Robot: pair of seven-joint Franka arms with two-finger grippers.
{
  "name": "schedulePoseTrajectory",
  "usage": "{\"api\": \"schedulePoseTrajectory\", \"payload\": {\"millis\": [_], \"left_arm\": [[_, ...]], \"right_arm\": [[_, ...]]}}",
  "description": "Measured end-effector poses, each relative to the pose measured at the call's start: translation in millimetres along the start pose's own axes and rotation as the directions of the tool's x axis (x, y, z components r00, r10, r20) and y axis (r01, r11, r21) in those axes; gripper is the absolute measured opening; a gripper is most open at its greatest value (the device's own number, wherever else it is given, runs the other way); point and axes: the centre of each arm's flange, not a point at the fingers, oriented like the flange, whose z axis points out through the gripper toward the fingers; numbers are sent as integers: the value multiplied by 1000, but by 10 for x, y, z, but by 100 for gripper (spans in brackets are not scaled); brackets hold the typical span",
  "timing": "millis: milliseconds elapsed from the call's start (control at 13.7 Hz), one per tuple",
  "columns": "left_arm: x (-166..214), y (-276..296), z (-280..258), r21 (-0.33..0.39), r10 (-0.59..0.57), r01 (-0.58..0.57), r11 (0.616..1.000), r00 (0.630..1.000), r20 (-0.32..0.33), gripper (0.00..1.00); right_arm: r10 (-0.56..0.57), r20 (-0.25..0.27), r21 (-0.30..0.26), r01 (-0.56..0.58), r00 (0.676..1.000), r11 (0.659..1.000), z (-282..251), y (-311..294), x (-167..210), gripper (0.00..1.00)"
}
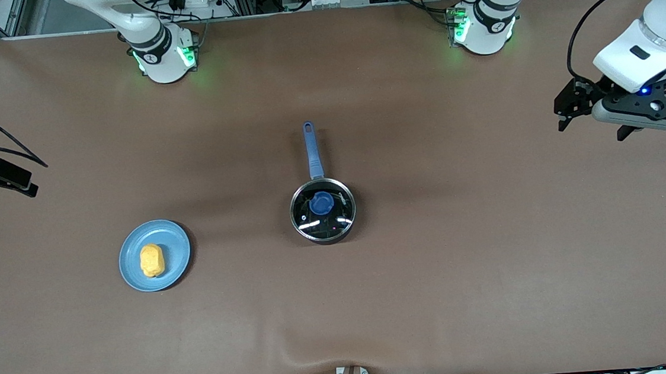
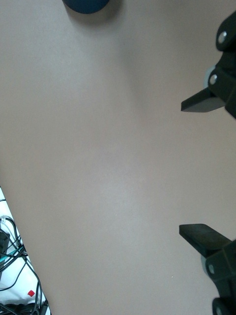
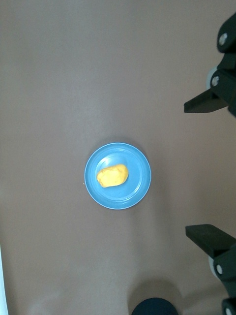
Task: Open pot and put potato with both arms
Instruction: 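Reach the right gripper toward the potato while the left gripper approaches the lid, then lower the right gripper onto the potato while the left gripper reaches the knob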
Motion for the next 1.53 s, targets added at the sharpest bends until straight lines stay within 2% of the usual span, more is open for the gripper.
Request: {"api": "schedulePoseTrajectory", "payload": {"millis": [292, 803, 949, 1314, 1533], "left_arm": [[3, -12, -22, 0, -57, 57, 998, 998, -5, 100], [3, -21, -28, 1, -65, 65, 998, 998, -6, 100], [4, -23, -30, 1, -65, 65, 998, 998, -7, 100], [24, 105, -38, -7, -51, 51, 999, 999, -9, 100], [121, 818, 47, -79, -113, 114, 990, 994, 15, 100]], "right_arm": [[0, 0, 0, 0, 1000, 1000, 0, 0, 0, 100], [-2, 12, -1, 2, 1000, 1000, 174, -8, 63, 100], [-5, 27, -2, 6, 1000, 1000, 533, -29, 178, 100], [-39, 101, -1, 39, 994, 999, 1785, -265, 498, 100], [-31, 132, 26, 28, 991, 999, 2403, -321, 602, 100]]}}
